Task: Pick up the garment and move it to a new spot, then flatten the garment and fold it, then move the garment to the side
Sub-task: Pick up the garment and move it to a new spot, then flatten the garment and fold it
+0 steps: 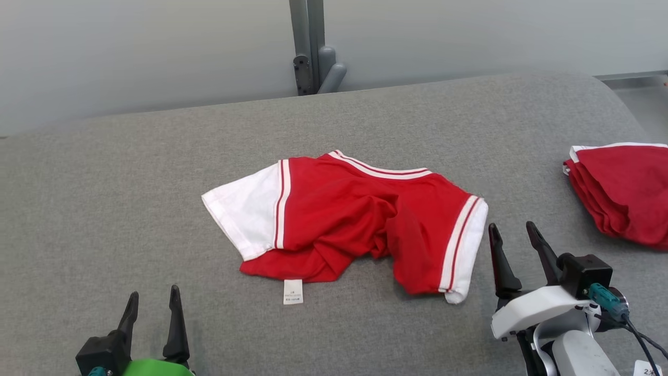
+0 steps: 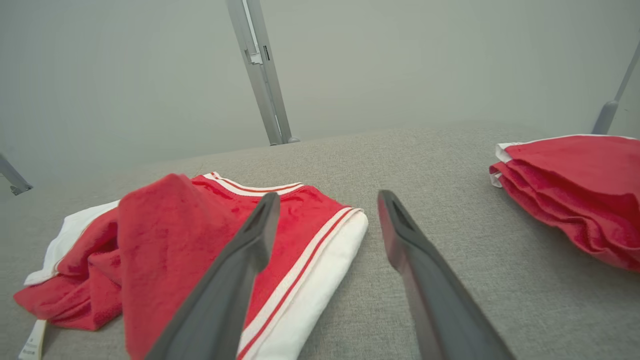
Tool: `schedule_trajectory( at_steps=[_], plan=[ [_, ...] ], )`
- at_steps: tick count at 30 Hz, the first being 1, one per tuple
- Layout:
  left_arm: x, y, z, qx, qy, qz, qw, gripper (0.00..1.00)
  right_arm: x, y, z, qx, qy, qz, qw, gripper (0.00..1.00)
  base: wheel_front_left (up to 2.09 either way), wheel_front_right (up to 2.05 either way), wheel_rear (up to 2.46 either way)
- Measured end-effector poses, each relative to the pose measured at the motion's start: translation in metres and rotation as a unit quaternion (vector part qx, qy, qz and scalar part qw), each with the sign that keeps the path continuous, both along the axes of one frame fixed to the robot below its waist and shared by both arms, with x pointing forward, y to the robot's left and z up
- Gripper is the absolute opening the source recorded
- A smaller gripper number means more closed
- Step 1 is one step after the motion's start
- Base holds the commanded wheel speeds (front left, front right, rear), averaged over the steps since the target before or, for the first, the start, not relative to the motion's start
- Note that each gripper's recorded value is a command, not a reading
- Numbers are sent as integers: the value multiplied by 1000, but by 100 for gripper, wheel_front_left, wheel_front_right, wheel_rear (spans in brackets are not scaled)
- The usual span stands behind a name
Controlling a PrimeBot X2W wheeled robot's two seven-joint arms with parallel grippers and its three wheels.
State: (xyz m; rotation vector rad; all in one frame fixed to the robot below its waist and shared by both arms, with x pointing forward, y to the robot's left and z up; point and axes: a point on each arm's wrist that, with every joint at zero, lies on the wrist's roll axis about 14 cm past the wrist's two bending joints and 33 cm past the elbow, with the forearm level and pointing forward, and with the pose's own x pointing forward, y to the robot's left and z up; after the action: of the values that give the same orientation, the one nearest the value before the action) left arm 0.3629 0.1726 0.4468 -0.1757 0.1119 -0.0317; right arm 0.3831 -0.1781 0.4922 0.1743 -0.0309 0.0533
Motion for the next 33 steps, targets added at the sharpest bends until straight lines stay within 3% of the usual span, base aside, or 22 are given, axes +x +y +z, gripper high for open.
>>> schedule_trajectory(
  at_steps=[6, 9, 12, 16, 20, 28, 33],
  plan=[
    [-4, 2, 1, -3, -5, 1, 1000, 100, 5, 15, -4, -9, 6, 26, 1000, 100, 0, 0, 0],
    [3, -1, 4, -12, -11, -1, 1000, 100, 21, 45, 7, -30, -12, 83, 996, 100, 0, 0, 0],
    [6, -6, 3, -17, -10, -9, 1000, 100, 46, 94, 33, -62, -52, 168, 982, 100, 0, 0, 0],
    [5, -8, 0, -41, -3, -7, 999, 100, 75, 166, 60, -129, -68, 289, 946, 100, 0, 0, 0],
    [1, -6, -3, -62, 5, 2, 998, 100, 94, 217, 50, -216, -27, 377, 900, 100, 0, 0, 0],
    [-20, 20, -11, -101, 22, 63, 993, 100, 108, 267, -11, -293, 111, 473, 824, 100, 0, 0, 0],
    [-27, 33, -9, -110, 22, 91, 990, 100, 129, 278, -35, -324, 151, 489, 796, 100, 0, 0, 0]
  ],
)
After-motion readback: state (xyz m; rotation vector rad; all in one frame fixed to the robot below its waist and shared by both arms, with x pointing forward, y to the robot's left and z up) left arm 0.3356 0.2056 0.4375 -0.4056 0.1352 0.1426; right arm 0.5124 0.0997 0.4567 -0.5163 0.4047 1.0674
